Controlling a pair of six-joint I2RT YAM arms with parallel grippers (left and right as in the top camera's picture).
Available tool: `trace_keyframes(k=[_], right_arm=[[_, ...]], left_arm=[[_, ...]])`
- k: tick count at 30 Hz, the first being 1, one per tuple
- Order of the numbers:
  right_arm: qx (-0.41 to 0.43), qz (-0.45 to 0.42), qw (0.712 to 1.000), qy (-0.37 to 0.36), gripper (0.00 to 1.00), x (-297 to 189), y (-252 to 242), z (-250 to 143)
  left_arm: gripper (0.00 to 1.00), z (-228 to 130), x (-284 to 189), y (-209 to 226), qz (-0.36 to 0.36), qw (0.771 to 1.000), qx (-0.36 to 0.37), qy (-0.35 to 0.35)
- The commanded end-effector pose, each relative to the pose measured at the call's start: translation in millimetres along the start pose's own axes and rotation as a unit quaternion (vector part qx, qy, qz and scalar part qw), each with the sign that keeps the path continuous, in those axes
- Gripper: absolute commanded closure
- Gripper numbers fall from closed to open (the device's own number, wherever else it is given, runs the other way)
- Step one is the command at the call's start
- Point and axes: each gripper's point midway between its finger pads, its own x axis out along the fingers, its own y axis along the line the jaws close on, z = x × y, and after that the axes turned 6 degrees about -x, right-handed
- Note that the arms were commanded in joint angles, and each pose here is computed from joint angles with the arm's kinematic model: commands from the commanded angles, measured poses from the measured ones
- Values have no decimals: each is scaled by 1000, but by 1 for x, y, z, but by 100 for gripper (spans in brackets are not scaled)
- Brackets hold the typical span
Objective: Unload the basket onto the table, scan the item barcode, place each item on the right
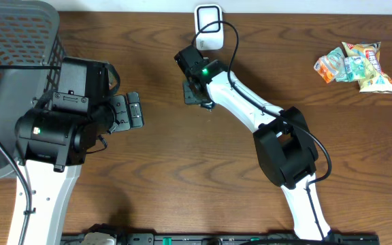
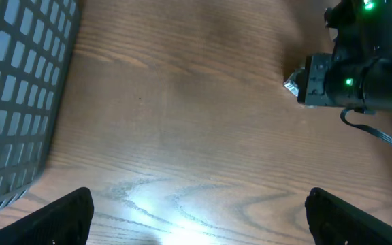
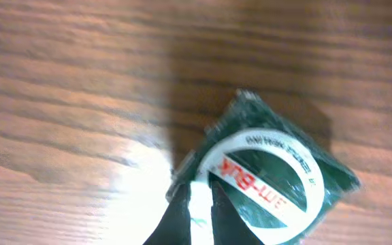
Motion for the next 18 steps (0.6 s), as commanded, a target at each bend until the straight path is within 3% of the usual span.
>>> trace_keyframes(k=[1,7,10,18], right_arm=[[10,-1,1000,-14,95,-15,-4,8],[13,32,999,-39,96,-35,6,20],[12,58,995,-79,92,-40,22,39],[11,35,995,-90,93,-16,21,41]], left_arm=[[2,2,-3,0,2,1000,1,-6],[2,2,-3,0,2,1000,1,-6],[2,2,-3,0,2,1000,1,-6],[2,2,-3,0,2,1000,1,-6]])
